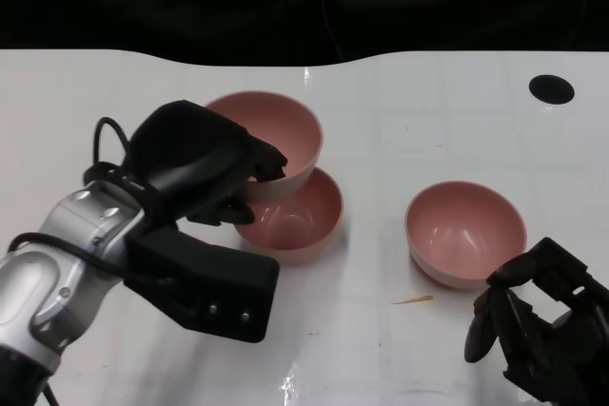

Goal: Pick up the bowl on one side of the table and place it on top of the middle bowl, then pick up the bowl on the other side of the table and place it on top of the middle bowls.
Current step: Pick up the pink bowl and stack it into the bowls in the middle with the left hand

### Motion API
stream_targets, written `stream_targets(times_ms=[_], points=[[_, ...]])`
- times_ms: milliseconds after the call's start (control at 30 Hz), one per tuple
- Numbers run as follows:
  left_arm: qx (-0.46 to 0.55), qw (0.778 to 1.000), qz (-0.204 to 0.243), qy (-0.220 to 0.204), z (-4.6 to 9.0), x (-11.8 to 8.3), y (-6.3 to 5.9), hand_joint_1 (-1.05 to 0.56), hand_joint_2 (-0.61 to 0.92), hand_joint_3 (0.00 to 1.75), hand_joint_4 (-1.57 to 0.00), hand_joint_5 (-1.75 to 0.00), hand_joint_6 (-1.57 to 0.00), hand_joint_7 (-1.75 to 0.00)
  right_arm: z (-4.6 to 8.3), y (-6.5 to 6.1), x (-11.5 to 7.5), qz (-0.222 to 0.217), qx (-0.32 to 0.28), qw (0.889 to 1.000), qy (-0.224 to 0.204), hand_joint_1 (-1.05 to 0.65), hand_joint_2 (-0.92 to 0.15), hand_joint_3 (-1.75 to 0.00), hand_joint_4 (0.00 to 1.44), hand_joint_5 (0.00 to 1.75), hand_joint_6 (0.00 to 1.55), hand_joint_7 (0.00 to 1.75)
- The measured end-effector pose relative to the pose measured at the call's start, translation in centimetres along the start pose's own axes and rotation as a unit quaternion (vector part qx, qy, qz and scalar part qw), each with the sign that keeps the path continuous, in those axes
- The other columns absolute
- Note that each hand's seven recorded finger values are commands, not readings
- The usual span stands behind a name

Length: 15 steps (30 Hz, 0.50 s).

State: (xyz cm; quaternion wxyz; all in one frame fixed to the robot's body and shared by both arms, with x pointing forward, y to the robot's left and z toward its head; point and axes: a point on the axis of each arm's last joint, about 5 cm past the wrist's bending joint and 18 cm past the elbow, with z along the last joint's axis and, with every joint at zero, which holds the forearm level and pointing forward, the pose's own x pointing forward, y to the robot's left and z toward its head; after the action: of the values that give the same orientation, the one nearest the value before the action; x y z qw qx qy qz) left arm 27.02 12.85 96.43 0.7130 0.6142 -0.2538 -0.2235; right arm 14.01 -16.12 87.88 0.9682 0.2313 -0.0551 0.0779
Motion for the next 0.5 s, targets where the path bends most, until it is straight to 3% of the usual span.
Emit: stream_targets(times_ms=[67,133,233,300,367,433,500], points=[[-0.002,1.000,-0.004,-0.001,0.1,0.2,-0.5,-0.17,0.92,0.05,-0.84,-1.37,-0.93,-0.86,0.0,0.1,0.0,0.002,0.000,1.000,-0.001,-0.20,-0.57,-0.97,0.90,1.63,0.81,1.35],[-0.002,1.000,-0.008,-0.003,0.2,0.5,-0.7,-0.19,0.92,0.06,-0.87,-1.24,-0.97,-0.70,0.0,0.1,0.0,0.002,0.000,1.000,-0.001,-0.20,-0.56,-0.98,0.91,1.62,0.82,1.34],[0.004,1.000,-0.015,-0.007,0.3,0.8,-0.9,-0.21,0.92,0.09,-0.86,-1.16,-0.98,-0.61,0.0,0.2,0.0,0.002,0.001,1.000,0.000,-0.19,-0.56,-0.99,0.91,1.62,0.82,1.34],[0.004,1.000,-0.017,-0.009,0.3,1.1,-0.9,-0.22,0.92,0.10,-0.93,-0.91,-1.00,-0.43,0.0,0.2,-0.1,0.001,-0.001,1.000,-0.002,-0.19,-0.56,-0.99,0.91,1.62,0.82,1.34],[0.003,1.000,-0.020,-0.009,0.3,1.4,-0.9,-0.22,0.92,0.07,-1.06,-0.54,-1.07,-0.17,-0.1,0.2,-0.1,0.000,-0.001,1.000,-0.002,-0.19,-0.56,-1.00,0.92,1.61,0.82,1.34],[0.001,1.000,-0.024,-0.010,0.4,1.7,-1.0,-0.21,0.92,0.06,-1.14,-0.40,-1.12,-0.09,-0.1,0.3,-0.2,-0.001,-0.001,1.000,-0.002,-0.19,-0.55,-1.01,0.92,1.61,0.83,1.34],[-0.001,1.000,-0.028,-0.009,0.4,1.9,-1.1,-0.22,0.92,0.06,-1.16,-0.35,-1.13,-0.06,-0.2,0.5,-0.2,-0.003,-0.001,1.000,-0.003,-0.19,-0.54,-1.01,0.92,1.61,0.83,1.34]])
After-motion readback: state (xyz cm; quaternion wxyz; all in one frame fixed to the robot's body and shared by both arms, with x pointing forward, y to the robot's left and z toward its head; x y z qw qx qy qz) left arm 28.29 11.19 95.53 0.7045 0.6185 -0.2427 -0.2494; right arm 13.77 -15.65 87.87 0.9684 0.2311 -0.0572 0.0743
